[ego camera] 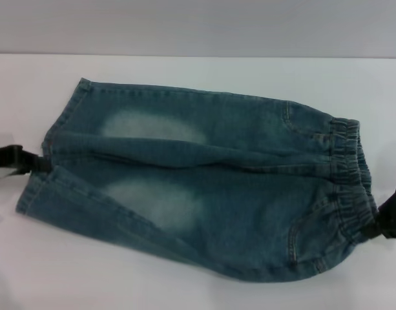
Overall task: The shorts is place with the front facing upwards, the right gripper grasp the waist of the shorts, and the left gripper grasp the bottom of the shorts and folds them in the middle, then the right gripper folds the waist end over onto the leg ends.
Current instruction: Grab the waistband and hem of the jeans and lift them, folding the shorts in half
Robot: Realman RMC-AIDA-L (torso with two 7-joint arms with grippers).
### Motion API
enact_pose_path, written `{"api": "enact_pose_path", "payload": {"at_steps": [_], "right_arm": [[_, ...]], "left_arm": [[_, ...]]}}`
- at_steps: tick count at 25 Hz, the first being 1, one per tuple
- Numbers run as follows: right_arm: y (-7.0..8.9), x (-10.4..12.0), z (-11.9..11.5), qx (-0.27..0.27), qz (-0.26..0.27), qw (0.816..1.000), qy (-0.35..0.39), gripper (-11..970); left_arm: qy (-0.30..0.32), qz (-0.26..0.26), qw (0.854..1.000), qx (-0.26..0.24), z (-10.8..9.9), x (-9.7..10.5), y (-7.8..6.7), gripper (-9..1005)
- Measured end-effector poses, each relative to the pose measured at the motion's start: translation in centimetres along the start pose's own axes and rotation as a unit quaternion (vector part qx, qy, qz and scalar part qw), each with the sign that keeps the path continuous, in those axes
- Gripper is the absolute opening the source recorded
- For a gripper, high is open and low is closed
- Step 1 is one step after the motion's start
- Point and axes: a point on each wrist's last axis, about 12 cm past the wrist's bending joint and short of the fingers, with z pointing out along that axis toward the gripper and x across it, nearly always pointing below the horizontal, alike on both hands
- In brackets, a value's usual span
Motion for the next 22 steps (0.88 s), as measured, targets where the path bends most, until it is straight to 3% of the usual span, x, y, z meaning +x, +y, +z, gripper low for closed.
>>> {"api": "enact_pose_path", "payload": {"at_steps": [7,15,22], "right_arm": [[0.6,3.1,-1.4,0.008,0.057,0.986,-0.154,0],[0.9,6.7,-1.6,0.054,0.114,0.94,-0.318,0],[0.3,8.6,-0.3,0.108,0.158,0.905,-0.379,0]], "left_arm": [[-0.054,-0.017,0.998,0.014,-1.1,-0.8,0.2,87],[-0.128,-0.02,0.991,0.04,-1.3,-2.6,-0.6,90],[-0.175,0.002,0.983,0.056,-0.1,-4.5,-2.2,93]]}}
